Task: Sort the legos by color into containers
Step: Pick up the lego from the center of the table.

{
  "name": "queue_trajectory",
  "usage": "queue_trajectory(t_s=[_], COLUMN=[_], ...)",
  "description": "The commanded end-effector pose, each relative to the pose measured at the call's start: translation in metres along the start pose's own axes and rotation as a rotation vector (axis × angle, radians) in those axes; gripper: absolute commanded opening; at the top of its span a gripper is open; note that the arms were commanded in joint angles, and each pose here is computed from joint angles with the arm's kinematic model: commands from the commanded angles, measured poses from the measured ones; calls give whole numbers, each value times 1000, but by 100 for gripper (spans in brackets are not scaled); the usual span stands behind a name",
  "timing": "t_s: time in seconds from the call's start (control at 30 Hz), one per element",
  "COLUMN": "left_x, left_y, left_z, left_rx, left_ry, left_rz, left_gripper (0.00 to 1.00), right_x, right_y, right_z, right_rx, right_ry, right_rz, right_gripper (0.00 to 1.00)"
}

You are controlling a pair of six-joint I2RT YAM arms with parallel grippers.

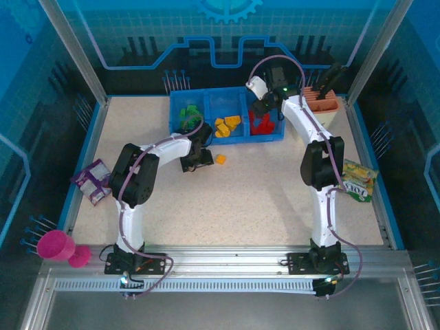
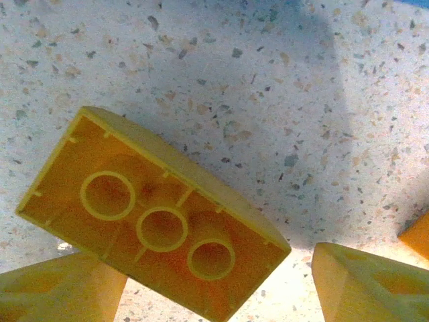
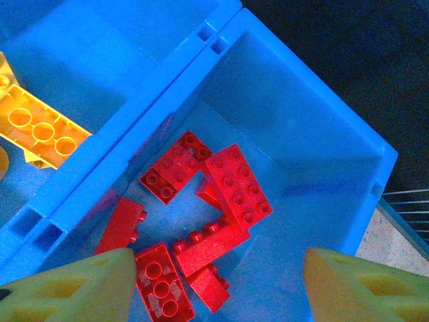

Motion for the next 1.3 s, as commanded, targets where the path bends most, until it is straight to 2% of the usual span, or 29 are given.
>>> queue_trajectory(t_s=[0.0, 0.17, 0.53, 0.7, 0.8, 0.97, 1.17, 1.27], left_x=[-4, -5, 1, 3, 0, -5, -8, -4], left_y=[19, 19, 21, 24, 23, 21, 21, 20], left_z=[-6, 4, 18, 24, 28, 33, 33, 30], left_rx=[134, 270, 370, 382, 386, 392, 368, 336], left_ry=[-86, -76, -13, 4, 16, 22, 18, -2], left_rz=[-99, -100, -190, -209, -202, -182, -161, -147], left_gripper=[75, 75, 73, 70, 62, 55, 35, 29], right_x=[9, 7, 8, 13, 14, 15, 18, 22], right_y=[8, 4, 0, -2, -4, -6, -5, -5], right_z=[5, 7, 9, 7, 7, 8, 7, 6], right_rx=[26, 35, 44, 32, 19, 19, 21, 21], right_ry=[3, 2, 6, 0, 5, 5, -2, -11], right_rz=[-19, -7, -1, -17, -19, -15, -19, -17], right_gripper=[68, 69, 70, 70, 70, 70, 70, 70])
Point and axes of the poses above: each hand's point on the last joint's axis, 136 mm out from that joint toward the fingers, its own x axis back along the fingers, its own z axis along the line the jaws close on, y = z × x, the point moved 9 cm from there along x, back along the fingers, and after that the axes turned 6 degrees about x, right-handed, at the moved point
